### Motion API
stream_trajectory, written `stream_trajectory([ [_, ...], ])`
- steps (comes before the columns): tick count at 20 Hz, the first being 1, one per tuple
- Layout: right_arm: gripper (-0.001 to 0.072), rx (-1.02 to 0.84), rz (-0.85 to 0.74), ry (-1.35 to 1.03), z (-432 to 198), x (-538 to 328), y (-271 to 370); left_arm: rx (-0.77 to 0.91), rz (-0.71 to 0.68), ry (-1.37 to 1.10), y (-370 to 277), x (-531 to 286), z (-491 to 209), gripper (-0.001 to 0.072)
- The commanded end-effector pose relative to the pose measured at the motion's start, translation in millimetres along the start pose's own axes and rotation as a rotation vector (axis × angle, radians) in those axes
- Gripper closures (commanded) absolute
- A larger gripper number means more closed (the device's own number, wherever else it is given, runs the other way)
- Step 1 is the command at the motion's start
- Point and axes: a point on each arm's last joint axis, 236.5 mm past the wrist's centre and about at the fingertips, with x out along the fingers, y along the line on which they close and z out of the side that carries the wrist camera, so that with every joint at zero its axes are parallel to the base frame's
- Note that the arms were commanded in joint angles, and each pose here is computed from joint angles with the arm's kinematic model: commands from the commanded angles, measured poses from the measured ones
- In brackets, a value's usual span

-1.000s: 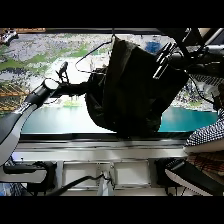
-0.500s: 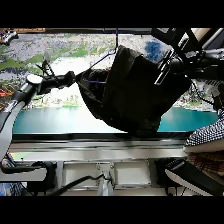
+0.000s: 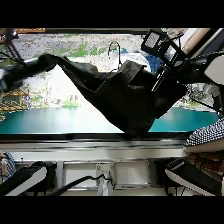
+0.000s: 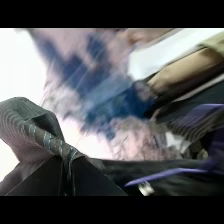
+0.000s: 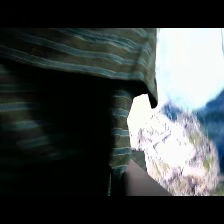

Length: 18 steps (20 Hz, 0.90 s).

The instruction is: Fold the clothes and pants, and hang the long-sleeved shirts on hangers.

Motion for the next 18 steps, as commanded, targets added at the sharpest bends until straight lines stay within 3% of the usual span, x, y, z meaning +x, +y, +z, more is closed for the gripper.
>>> stream_trajectory([
  [1,0.0686,0.062,-0.106,0.074,-19,12,-24,0.109,-0.033,-0.091,-40,-38,24,0.0687],
  [5,0.0686,0.131,-0.234,0.044,-17,1,-51,0.113,-0.071,-0.061,-54,-44,16,0.0687],
  [9,0.0686,0.228,-0.365,-0.043,-7,-17,-79,0.105,-0.296,0.111,-120,-52,-33,0.0686],
  [13,0.0686,0.277,-0.461,-0.224,21,-50,-99,0.227,-0.478,0.285,-181,-56,-95,0.0681],
  [14,0.0686,0.274,-0.487,-0.257,27,-61,-105,0.281,-0.509,0.305,-190,-55,-108,0.065],
  [16,0.0685,0.263,-0.56,-0.272,27,-81,-119,0.361,-0.497,0.354,-192,-47,-131,0.0321],
  [18,0.0685,0.268,-0.658,-0.265,22,-100,-138,0.416,-0.428,0.414,-183,-36,-153,0.032],
])
